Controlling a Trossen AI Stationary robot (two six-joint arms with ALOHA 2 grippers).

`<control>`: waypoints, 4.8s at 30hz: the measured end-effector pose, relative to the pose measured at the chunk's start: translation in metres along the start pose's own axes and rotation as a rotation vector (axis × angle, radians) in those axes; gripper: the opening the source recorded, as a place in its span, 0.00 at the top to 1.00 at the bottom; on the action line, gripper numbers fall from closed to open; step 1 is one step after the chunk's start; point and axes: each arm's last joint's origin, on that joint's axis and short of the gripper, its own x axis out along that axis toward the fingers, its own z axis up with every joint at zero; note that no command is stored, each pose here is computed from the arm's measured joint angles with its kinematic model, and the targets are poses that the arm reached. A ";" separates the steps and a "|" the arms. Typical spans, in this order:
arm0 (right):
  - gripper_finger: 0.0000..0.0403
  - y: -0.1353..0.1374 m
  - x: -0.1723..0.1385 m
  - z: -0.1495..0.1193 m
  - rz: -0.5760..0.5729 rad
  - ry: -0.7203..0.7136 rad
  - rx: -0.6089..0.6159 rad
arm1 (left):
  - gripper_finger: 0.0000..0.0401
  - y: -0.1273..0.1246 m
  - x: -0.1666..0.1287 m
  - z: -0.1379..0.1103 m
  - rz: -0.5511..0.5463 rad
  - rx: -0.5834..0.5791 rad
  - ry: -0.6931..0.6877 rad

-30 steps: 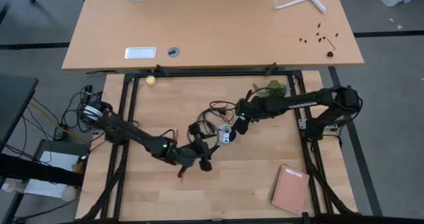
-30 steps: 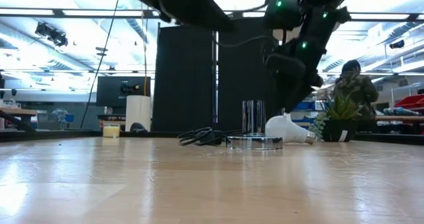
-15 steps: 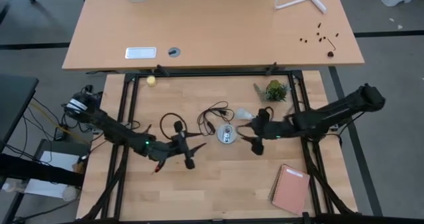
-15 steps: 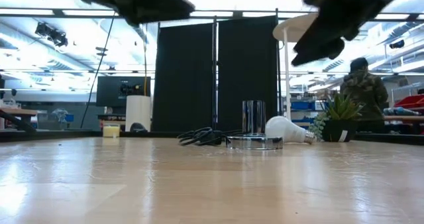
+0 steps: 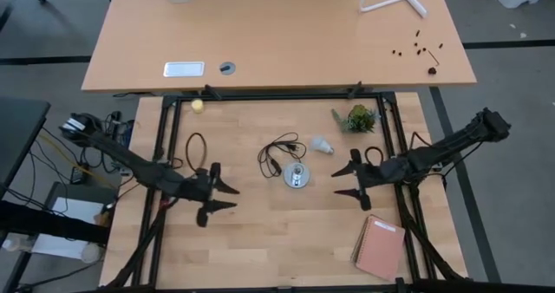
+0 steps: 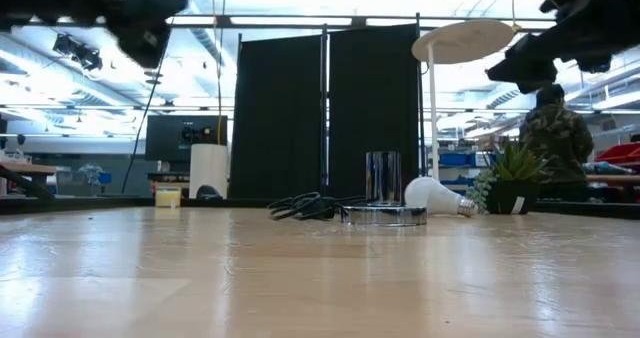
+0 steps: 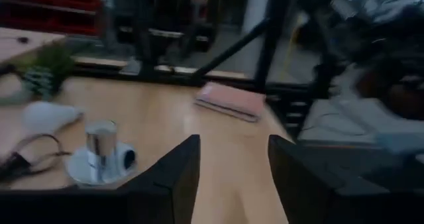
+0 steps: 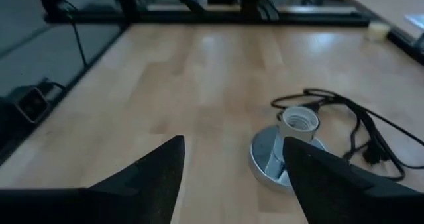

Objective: Screw lightbulb
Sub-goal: Return to Home Position

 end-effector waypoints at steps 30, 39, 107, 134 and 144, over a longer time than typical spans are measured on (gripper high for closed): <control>0.43 -0.010 -0.036 -0.042 0.257 -0.087 0.046 | 0.98 0.018 -0.042 -0.044 -0.267 -0.070 -0.141; 0.45 -0.013 -0.035 -0.065 0.266 -0.108 0.071 | 0.99 0.018 -0.041 -0.049 -0.265 -0.040 -0.097; 0.82 -0.016 -0.050 -0.054 0.303 -0.352 0.235 | 0.97 0.041 -0.085 -0.052 -0.155 -0.083 0.019; 0.81 -0.016 -0.050 -0.054 0.301 -0.353 0.236 | 0.97 0.054 -0.088 -0.042 -0.045 -0.111 -0.106; 0.82 -0.016 -0.050 -0.054 0.301 -0.353 0.236 | 0.97 0.054 -0.088 -0.041 -0.046 -0.112 -0.111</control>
